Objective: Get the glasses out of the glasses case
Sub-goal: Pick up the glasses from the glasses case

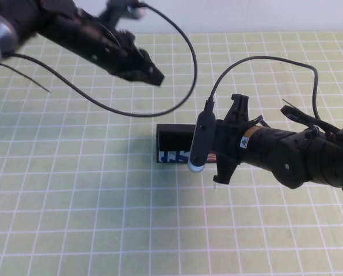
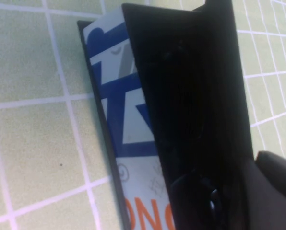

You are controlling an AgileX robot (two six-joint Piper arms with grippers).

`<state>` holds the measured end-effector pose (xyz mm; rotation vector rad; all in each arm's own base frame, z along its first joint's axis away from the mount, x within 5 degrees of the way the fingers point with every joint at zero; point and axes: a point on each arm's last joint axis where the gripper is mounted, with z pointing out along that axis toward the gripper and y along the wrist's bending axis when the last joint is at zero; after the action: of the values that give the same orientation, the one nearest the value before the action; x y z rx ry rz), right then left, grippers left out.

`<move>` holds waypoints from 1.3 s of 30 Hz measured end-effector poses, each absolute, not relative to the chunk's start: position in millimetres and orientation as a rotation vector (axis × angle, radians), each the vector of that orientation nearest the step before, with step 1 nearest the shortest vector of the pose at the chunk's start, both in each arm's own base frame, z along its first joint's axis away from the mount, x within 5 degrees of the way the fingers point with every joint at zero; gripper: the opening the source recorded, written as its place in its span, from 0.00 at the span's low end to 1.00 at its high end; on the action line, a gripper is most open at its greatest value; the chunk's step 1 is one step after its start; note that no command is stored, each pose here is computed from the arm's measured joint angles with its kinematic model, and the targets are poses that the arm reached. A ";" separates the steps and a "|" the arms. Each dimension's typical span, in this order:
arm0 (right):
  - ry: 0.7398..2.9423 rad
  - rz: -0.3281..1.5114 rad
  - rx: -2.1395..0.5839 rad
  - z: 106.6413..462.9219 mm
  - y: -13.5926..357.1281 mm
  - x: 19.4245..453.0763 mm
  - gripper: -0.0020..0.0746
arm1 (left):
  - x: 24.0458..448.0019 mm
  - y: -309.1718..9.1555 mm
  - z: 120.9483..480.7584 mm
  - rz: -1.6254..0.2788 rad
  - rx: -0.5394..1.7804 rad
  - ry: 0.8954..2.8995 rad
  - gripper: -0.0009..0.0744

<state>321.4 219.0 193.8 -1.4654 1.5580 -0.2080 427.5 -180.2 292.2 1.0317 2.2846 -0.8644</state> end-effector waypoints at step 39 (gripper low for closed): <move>1.594 -0.187 -1.412 194.6 218.5 322.2 0.03 | 346.7 -170.6 157.4 -0.881 1.112 1.803 0.01</move>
<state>322.2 218.5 194.6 -1.4122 1.5938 -0.1871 346.7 -170.6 157.4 1.1118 1.8030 -0.8808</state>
